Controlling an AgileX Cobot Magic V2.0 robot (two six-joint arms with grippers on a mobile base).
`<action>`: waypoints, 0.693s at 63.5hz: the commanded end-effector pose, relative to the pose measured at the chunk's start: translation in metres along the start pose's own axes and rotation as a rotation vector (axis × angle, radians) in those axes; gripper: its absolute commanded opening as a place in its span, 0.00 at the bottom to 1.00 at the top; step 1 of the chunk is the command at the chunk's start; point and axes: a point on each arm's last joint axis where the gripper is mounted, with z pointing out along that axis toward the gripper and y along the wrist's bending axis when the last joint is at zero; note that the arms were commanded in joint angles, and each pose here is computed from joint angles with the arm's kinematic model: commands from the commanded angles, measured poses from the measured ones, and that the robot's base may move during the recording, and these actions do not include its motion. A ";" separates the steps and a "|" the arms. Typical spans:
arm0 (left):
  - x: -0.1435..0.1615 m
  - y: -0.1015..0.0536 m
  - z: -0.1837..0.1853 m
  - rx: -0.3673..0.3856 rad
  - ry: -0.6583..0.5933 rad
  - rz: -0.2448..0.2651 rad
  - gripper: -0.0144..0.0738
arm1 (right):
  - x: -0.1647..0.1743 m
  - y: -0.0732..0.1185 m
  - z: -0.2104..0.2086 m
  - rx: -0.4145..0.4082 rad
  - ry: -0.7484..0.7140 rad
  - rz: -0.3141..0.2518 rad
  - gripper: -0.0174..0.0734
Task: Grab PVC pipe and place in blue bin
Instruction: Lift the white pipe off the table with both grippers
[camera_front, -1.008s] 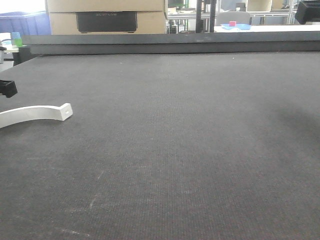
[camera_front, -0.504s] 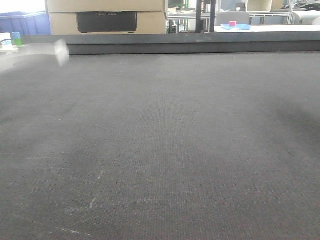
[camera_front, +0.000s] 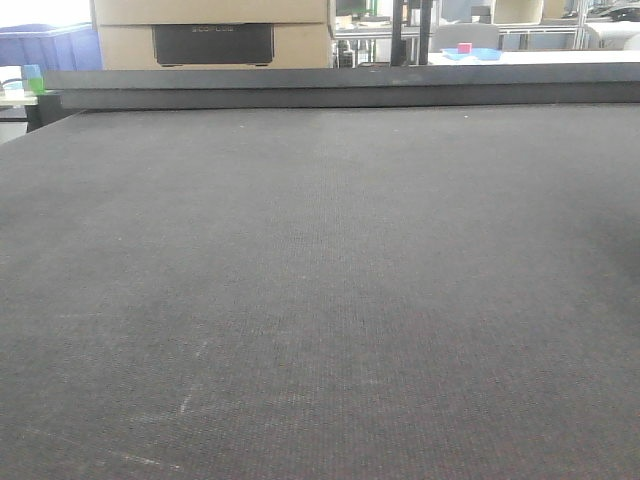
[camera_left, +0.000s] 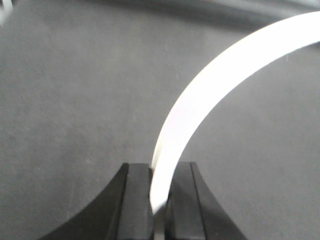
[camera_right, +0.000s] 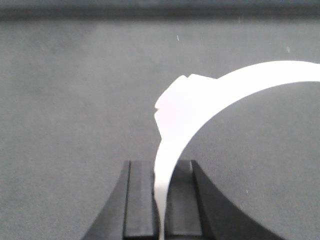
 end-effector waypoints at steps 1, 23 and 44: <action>0.009 0.000 -0.016 0.003 -0.119 0.028 0.04 | 0.014 -0.002 -0.013 -0.017 -0.107 -0.019 0.02; 0.067 0.009 -0.051 -0.027 -0.213 0.137 0.04 | 0.057 -0.010 -0.048 -0.035 -0.213 -0.015 0.02; 0.067 0.003 -0.101 0.006 -0.372 0.134 0.04 | 0.053 -0.010 -0.067 -0.058 -0.343 -0.011 0.02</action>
